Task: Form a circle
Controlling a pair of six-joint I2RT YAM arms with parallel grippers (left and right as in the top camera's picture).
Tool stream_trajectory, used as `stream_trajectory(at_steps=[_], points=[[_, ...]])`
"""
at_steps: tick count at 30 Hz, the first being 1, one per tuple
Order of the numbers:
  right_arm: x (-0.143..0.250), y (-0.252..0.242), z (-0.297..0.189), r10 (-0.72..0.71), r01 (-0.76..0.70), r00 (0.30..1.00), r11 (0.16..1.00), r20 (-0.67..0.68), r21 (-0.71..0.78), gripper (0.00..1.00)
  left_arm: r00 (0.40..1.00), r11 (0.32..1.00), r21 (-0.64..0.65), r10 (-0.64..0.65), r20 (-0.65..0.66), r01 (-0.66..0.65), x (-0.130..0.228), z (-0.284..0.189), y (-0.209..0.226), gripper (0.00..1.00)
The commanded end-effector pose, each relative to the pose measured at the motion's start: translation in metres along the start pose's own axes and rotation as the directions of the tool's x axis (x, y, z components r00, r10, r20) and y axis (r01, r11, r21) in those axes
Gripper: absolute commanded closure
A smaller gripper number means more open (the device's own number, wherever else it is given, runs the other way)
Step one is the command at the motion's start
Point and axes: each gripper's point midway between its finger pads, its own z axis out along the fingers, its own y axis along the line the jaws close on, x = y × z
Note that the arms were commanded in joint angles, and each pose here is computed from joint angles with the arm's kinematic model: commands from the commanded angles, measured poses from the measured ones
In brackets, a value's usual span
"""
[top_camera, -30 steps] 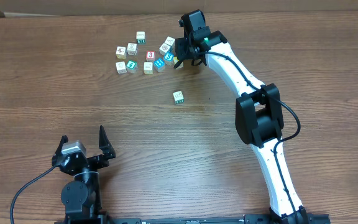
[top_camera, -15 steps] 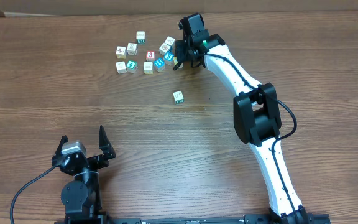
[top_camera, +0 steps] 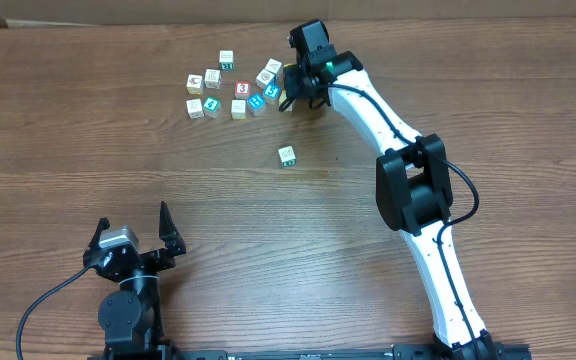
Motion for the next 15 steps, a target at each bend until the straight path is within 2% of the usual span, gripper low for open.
stream_trajectory(at_steps=[1,6,7,9,12,15], points=[[-0.047,0.004,-0.046,0.004,-0.004,0.993,1.0,0.122,-0.002,0.65,1.0,1.0,0.022,0.019,0.004,-0.019,0.0,-0.001,-0.005,0.0],[-0.072,0.001,-0.095,0.013,-0.015,0.983,1.0,0.184,0.01,0.69,1.0,1.0,0.022,0.019,0.004,-0.019,0.0,-0.001,-0.005,0.01],[-0.076,0.001,-0.105,0.014,-0.016,0.981,1.0,0.192,0.008,0.66,1.0,1.0,0.022,0.019,0.004,-0.019,0.0,-0.001,-0.005,0.0],[-0.081,0.002,-0.117,0.016,-0.017,0.979,1.0,0.205,0.005,0.51,1.0,1.0,0.022,0.019,0.004,-0.019,0.0,-0.001,-0.005,0.0],[-0.079,0.001,-0.117,0.016,-0.017,0.98,1.0,0.199,0.006,0.44,1.0,1.0,0.022,0.019,0.004,-0.019,0.0,-0.001,-0.005,0.01],[-0.067,0.001,-0.101,0.012,-0.014,0.987,1.0,0.163,0.006,0.44,1.0,1.0,0.022,0.019,0.004,-0.019,0.0,-0.001,-0.005,0.0]])
